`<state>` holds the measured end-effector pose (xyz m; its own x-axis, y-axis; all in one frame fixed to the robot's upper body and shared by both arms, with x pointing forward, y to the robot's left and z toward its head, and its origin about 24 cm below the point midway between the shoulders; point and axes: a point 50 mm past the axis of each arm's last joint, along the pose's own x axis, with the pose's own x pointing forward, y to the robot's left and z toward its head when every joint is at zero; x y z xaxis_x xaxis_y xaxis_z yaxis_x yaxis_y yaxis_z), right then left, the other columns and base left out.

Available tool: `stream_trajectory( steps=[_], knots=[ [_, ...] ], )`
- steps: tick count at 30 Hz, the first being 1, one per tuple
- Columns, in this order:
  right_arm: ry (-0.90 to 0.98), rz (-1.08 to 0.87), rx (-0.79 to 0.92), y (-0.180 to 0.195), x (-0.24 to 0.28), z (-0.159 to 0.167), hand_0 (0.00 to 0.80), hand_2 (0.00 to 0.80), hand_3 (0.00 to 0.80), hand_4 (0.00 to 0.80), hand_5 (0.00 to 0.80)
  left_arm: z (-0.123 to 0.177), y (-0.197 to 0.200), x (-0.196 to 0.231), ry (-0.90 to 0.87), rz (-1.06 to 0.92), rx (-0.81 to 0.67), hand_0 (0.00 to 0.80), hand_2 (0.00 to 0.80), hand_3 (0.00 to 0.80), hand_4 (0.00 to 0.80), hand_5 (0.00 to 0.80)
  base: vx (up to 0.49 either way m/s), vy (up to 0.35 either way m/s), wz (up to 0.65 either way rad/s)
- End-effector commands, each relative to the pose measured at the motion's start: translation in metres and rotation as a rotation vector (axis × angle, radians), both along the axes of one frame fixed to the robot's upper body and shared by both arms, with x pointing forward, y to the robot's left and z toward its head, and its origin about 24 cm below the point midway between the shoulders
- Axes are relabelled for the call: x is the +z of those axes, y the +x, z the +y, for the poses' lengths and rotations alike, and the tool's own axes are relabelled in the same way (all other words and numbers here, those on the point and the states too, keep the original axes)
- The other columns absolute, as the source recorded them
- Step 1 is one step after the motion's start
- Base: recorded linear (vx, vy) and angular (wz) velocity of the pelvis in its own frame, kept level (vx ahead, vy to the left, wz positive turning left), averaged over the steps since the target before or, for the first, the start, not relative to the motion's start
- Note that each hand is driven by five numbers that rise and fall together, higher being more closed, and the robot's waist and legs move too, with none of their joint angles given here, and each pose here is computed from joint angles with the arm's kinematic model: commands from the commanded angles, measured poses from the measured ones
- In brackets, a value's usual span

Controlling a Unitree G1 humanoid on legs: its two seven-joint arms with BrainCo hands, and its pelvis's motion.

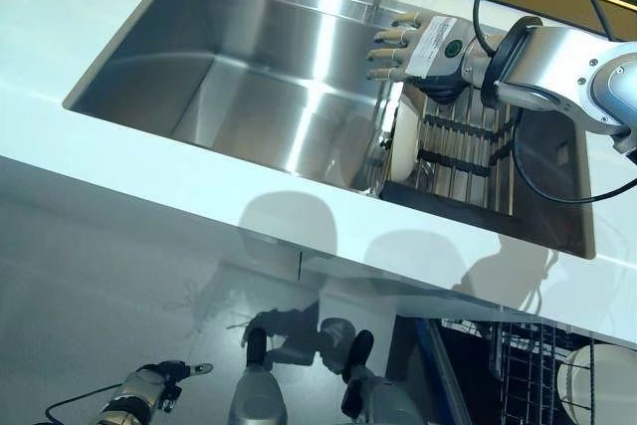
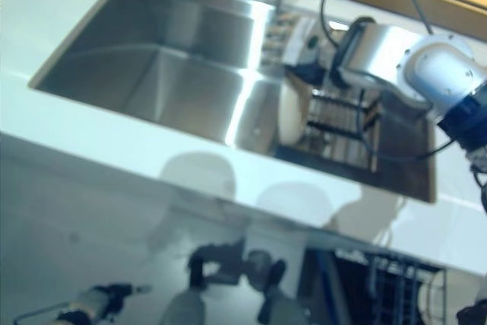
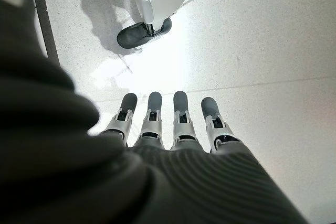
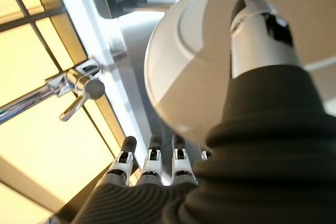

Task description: Take plates into dishwasher

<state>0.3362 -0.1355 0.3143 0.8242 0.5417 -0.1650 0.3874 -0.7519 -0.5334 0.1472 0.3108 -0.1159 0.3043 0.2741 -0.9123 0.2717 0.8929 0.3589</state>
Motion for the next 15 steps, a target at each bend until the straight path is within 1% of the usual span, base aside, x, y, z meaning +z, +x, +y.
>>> stream_trajectory(
  steps=[1,2,3,4,10,15],
  knots=[
    [-0.052,0.01,-0.047,0.002,-0.003,-0.004,0.264,0.264,0.264,0.264,0.264,0.023,0.005,0.014,0.047,-0.019,0.014,0.0,0.0,0.0,0.0,0.0,0.0,0.0,0.0],
    [-0.062,0.022,-0.069,0.004,-0.005,-0.005,0.402,0.402,0.402,0.402,0.402,0.022,0.005,0.014,0.047,-0.02,0.013,0.0,0.0,0.0,0.0,0.0,0.0,0.0,0.0],
    [-0.073,0.029,-0.081,0.006,-0.008,-0.007,0.521,0.521,0.521,0.521,0.521,0.022,0.005,0.014,0.047,-0.019,0.013,0.0,0.0,0.0,0.0,0.0,0.0,0.0,0.0],
    [-0.077,0.036,-0.086,0.007,-0.01,-0.009,0.8,0.8,0.8,0.8,0.8,0.022,0.004,0.014,0.047,-0.018,0.013,0.0,0.0,0.0,0.0,0.0,0.0,0.0,0.0],
    [-0.102,0.048,-0.1,0.011,-0.018,-0.012,0.8,0.8,0.8,0.8,0.8,0.022,0.002,0.013,0.043,-0.016,0.007,0.0,0.0,0.0,0.0,0.0,0.0,0.0,0.0],
    [-0.11,0.045,-0.072,0.013,-0.02,-0.014,0.8,0.8,0.8,0.8,0.8,0.021,0.004,0.013,0.04,-0.019,0.001,0.0,0.0,0.0,0.0,0.0,0.0,0.0,0.0]
  ],
)
